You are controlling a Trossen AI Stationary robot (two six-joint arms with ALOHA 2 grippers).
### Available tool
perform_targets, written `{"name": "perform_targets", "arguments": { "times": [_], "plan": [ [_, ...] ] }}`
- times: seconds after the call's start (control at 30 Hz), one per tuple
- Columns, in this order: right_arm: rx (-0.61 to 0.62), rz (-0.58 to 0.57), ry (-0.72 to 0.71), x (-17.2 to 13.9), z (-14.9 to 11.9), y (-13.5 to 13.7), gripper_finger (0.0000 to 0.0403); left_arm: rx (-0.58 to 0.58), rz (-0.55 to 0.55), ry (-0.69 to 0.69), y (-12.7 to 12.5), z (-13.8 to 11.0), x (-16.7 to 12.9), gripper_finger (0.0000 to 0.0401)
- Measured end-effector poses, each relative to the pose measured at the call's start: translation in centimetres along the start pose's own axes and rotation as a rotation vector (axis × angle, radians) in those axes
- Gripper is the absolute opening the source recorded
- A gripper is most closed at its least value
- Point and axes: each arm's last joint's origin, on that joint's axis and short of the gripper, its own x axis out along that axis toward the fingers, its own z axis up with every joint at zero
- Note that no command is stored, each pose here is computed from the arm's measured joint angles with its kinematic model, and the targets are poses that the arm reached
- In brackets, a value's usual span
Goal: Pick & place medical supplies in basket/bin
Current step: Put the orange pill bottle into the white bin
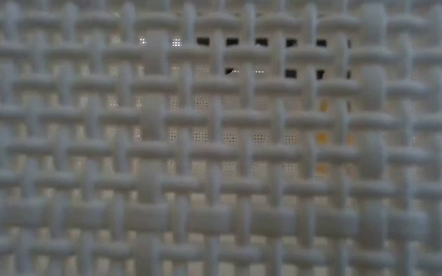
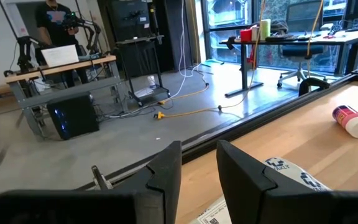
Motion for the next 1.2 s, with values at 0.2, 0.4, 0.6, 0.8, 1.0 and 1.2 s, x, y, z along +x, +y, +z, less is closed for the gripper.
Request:
{"name": "perform_targets", "arguments": {
  "times": [0.2, 0.4, 0.6, 0.8, 1.0, 1.2],
  "plan": [
    [0.007, -0.015, -0.005, 0.1, 0.2, -0.4, 0.0207, 0.0, 0.0, 0.0, 0.0, 0.0, 0.0, 0.0098],
    [0.052, -0.065, 0.098, 2.5, 0.6, -2.3, 0.0207, -0.002, 0.0, 0.0, 0.0, 0.0, 0.0, 0.0098],
    [0.095, -0.049, 0.179, 3.6, 0.6, -3.4, 0.0207, -0.001, 0.0, 0.0, 0.0, 0.0, 0.0, 0.0098],
    [0.032, -0.019, 0.167, 3.2, 0.9, -3.2, 0.0207, -0.001, 0.0, 0.0, 0.0, 0.0, 0.0, 0.0098],
    [-0.019, -0.007, 0.128, 2.7, 1.1, -2.9, 0.0207, -0.001, 0.0, 0.0, 0.0, 0.0, 0.0, 0.0098],
    [-0.018, -0.004, 0.131, 2.5, 1.3, -3.3, 0.0207, -0.001, 0.0, 0.0, 0.0, 0.0, 0.0, 0.0098]
  ]
}}
